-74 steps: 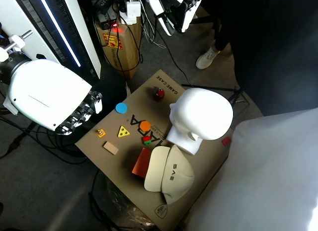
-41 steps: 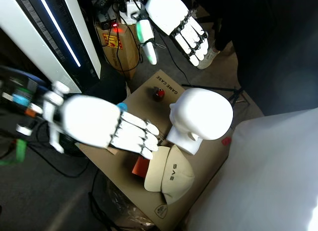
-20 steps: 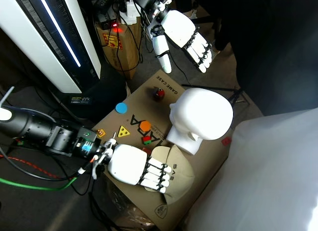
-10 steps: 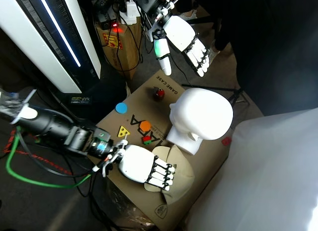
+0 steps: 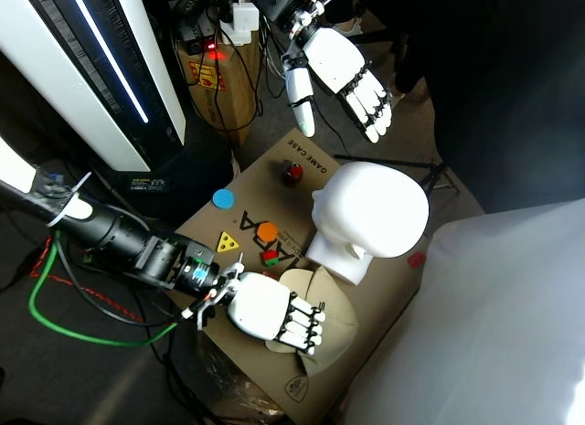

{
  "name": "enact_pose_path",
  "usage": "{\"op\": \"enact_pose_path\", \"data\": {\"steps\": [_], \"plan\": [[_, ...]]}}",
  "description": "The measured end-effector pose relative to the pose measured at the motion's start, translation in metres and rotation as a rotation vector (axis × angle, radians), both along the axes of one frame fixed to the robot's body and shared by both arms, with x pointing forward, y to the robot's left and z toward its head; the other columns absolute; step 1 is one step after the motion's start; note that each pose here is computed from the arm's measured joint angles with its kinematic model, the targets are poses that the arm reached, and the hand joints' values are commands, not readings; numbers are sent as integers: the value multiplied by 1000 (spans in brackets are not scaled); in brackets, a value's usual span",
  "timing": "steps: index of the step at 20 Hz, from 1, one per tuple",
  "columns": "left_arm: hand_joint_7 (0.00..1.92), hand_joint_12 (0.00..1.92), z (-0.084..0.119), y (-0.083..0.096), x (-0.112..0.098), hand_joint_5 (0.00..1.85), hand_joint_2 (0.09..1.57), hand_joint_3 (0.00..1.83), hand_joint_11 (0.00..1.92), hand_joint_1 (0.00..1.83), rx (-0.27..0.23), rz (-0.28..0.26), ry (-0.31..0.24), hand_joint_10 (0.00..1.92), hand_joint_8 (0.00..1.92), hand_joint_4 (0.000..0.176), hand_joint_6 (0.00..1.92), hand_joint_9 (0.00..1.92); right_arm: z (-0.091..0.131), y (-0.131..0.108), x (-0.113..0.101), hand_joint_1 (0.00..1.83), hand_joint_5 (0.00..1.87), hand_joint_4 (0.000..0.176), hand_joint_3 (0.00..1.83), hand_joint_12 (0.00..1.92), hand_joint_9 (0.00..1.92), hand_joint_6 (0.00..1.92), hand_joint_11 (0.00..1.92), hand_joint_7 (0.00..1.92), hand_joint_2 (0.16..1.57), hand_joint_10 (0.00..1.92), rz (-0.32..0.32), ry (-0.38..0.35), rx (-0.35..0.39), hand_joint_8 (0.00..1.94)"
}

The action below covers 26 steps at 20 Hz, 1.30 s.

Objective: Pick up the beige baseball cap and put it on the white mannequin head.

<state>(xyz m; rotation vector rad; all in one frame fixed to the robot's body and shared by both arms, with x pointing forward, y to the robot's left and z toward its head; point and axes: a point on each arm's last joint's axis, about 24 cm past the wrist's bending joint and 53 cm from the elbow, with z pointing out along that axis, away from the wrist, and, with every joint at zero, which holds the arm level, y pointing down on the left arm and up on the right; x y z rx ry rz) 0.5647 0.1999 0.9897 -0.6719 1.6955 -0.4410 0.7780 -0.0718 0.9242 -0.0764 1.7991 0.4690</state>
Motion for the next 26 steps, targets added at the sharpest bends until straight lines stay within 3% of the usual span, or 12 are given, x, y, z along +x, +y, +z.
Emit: {"op": "enact_pose_path", "data": {"steps": [4,14,26], "plan": [[134,461,2,6,6,130,1128,0,0,0,14,11,-17,5,3,0,0,113,5,1,4,1154,189,0,3,574,189,5,0,218,1081,7,-4,-14,5,1],[105,421,3,10,8,114,1134,2,0,0,16,20,-17,0,0,0,0,98,10,3,7,1139,200,0,0,638,202,2,0,228,1081,4,-11,-24,24,2],[117,435,10,11,16,115,1142,2,0,0,29,10,-54,1,2,0,0,100,6,7,7,1132,223,0,0,722,228,5,0,269,1081,6,-20,16,70,5]]}}
